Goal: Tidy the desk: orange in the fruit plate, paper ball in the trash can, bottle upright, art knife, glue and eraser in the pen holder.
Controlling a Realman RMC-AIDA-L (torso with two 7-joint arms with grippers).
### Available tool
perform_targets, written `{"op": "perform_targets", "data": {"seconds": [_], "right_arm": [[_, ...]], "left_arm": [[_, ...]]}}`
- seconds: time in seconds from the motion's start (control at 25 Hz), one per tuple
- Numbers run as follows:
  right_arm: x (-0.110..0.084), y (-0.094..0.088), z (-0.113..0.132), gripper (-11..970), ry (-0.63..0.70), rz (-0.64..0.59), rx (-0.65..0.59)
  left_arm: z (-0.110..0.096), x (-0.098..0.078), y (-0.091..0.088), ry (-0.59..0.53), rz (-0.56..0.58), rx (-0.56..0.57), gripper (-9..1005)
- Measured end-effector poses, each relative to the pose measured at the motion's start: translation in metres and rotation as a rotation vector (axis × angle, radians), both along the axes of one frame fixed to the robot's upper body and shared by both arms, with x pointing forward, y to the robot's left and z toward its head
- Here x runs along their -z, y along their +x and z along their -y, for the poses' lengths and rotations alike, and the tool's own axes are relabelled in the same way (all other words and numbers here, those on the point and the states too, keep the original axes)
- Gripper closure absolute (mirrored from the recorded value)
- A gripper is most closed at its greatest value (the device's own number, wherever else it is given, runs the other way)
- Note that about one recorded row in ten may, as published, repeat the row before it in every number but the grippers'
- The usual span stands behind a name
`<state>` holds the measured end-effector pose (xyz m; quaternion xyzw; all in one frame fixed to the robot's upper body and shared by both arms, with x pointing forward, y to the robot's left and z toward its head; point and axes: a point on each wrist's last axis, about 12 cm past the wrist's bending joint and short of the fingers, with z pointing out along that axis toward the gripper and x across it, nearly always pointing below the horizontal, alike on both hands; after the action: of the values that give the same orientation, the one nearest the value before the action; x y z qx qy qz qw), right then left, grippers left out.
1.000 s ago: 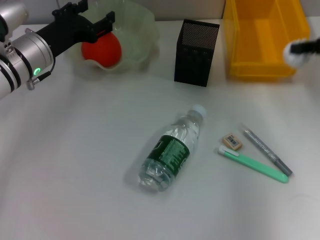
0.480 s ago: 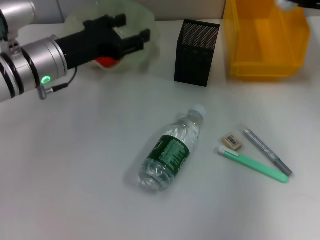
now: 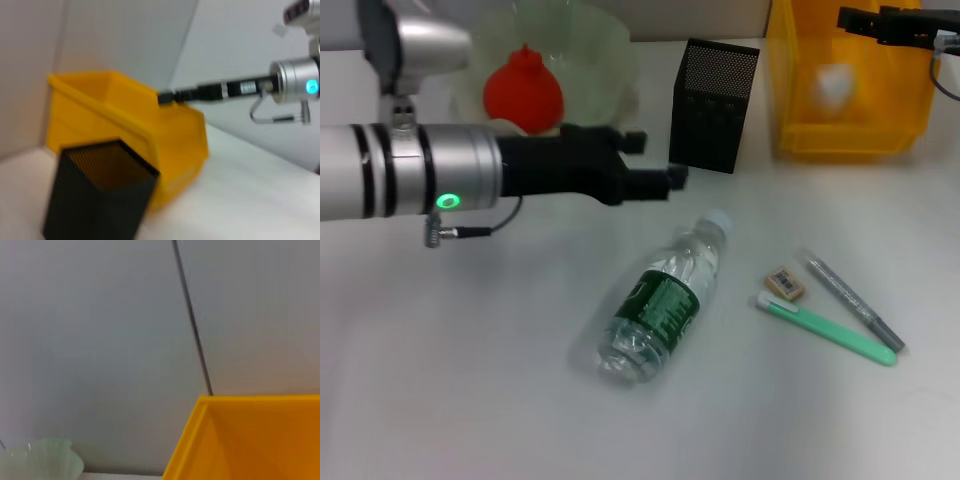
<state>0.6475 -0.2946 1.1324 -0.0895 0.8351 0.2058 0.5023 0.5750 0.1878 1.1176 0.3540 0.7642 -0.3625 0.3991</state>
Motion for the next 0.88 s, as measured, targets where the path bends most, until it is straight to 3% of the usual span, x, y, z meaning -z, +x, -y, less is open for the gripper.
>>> {"op": "perform_targets", "data": {"seconds": [0.28,0.52,0.72,0.88], "right_arm": [[-0.003,-0.005,0.008,245,0.049,0.054,0.018],[-0.006,-0.01,0.013,246,0.077,0.086,0.015],[-0.031,-0.025,0.024,246,0.143,0.17,-0.04],[-0.048,-0.031,0.027,246,0.191,0.163,-0.074]], "left_arm": [[0.036,-0.005,0.006,0.116,-0.124,0.059,295],[0.052,-0.017,0.021,0.175,-0.189,0.002,301],[0.068,-0.021,0.029,0.293,-0.216,-0.028,306],[0.077,-0.021,0.032,0.343,-0.233,-0.031,310]]}}
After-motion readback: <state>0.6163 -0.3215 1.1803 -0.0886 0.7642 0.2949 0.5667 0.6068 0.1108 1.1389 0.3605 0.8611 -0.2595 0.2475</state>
